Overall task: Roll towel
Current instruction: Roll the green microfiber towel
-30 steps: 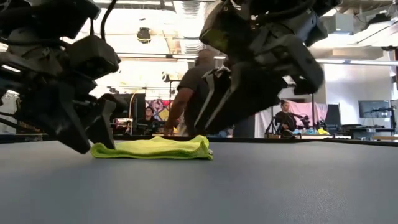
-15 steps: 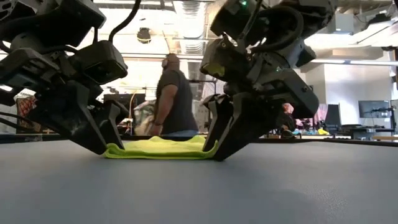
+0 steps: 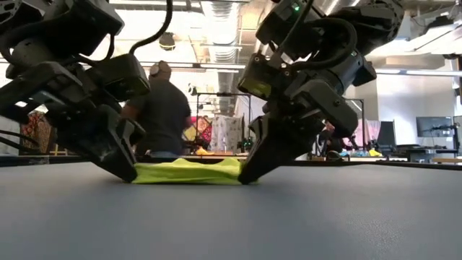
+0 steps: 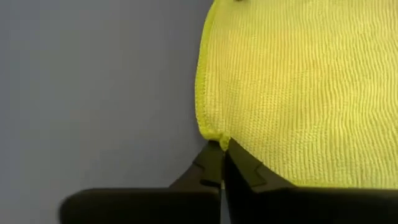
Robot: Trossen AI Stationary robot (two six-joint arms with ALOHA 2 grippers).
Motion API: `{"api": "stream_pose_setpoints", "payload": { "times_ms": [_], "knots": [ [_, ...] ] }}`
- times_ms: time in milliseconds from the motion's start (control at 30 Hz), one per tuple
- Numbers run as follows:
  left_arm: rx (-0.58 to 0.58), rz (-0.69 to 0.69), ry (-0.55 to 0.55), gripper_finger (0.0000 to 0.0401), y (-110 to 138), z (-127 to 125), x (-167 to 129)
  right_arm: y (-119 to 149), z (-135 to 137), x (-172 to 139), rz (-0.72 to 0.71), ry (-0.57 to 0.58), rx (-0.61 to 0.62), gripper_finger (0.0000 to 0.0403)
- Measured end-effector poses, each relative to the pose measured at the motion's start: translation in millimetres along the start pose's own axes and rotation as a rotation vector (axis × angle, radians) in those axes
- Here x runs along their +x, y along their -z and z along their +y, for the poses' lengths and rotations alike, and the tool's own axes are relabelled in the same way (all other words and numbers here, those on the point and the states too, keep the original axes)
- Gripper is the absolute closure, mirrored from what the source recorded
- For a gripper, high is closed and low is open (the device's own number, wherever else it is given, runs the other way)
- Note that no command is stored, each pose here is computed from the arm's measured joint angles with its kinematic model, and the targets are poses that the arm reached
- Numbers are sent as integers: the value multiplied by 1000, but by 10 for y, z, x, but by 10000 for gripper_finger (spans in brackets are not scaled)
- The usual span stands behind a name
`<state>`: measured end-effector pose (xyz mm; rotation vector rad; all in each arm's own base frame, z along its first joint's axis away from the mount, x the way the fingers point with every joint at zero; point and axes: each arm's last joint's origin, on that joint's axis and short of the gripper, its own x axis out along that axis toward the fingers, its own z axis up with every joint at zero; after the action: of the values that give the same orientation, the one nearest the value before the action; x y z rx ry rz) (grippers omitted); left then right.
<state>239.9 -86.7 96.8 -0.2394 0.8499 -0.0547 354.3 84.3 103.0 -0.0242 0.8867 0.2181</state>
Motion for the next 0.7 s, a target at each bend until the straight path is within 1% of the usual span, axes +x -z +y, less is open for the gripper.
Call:
{"api": "stream_pose_setpoints", "payload": {
  "times_ms": [67, 167, 267, 400, 533, 633, 700],
  "knots": [
    [-86, 11, 33, 395, -5, 5, 1, -5, 11, -3, -1, -35, 61, 389],
    [-190, 57, 205, 399, -42, -17, 6, -26, 33, -7, 0, -156, 208, 383],
    [-248, 85, 323, 400, -73, -47, -8, -18, 61, -8, 38, -274, 345, 382],
    [-347, 162, 358, 401, -50, -52, -17, -13, 88, -18, 88, -357, 494, 386],
    [-443, 183, 375, 401, -68, -40, -18, -24, 114, -22, 112, -376, 618, 385],
    [-436, 136, 401, 401, -110, -55, -22, -19, 140, -22, 129, -375, 670, 385],
    [-373, 90, 433, 401, -141, -81, -30, -14, 150, -21, 139, -374, 700, 385]
  ]
}}
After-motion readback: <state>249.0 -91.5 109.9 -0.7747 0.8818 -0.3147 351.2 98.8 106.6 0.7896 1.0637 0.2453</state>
